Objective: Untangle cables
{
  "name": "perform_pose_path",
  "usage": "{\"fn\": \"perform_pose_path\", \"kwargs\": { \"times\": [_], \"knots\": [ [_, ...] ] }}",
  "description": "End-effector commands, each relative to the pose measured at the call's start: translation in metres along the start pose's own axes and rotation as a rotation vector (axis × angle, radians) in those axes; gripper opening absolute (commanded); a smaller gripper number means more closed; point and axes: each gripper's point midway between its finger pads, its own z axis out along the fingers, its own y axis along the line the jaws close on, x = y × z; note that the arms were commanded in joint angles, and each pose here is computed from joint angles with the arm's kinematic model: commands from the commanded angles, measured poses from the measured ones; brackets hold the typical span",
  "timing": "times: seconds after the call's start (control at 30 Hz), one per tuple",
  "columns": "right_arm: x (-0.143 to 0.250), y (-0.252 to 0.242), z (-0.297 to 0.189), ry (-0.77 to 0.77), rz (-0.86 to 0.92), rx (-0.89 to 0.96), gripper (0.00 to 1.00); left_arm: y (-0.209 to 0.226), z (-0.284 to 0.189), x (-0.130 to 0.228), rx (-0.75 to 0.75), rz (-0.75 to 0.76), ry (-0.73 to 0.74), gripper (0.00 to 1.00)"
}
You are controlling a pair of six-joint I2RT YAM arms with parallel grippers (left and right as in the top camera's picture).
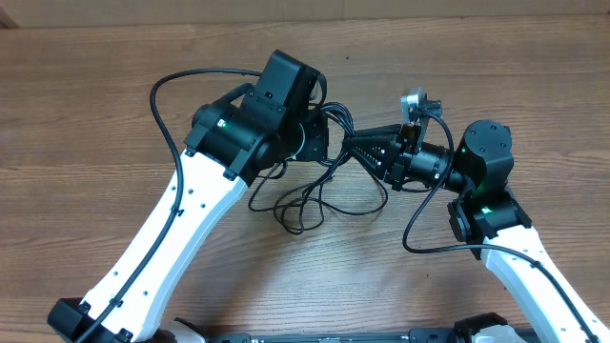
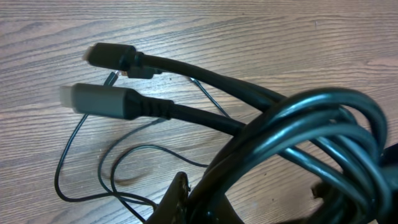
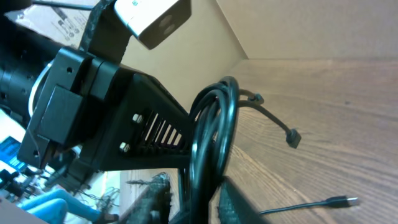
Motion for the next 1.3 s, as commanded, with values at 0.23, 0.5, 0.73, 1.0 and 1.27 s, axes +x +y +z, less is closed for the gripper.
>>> {"fn": "perform_pose_path", "kwargs": {
  "times": [0.23, 0.5, 0.73, 1.0, 1.27],
  "knots": [
    [-0.002, 0.002, 0.0, 0.003, -0.004, -0.005, 0.04, 0.0, -0.007, -0.009, -0.022, -0.021, -0.049, 0.04],
    [0.002, 0.004, 0.0, 0.02, 0.007, -0.02, 0.04, 0.013, -0.008, -0.016, -0.095, -0.058, -0.096, 0.04],
    [0.004, 0.007, 0.0, 0.032, 0.007, -0.041, 0.04, 0.027, -0.011, -0.023, -0.164, -0.196, -0.148, 0.05],
    [0.006, 0.006, 0.0, 0.039, 0.019, -0.036, 0.04, 0.041, -0.014, -0.023, -0.219, -0.427, -0.195, 0.04],
    [0.016, 0.001, -0.001, 0.072, 0.073, -0.018, 0.04, 0.05, -0.015, -0.015, -0.242, -0.728, -0.217, 0.05]
  ]
}}
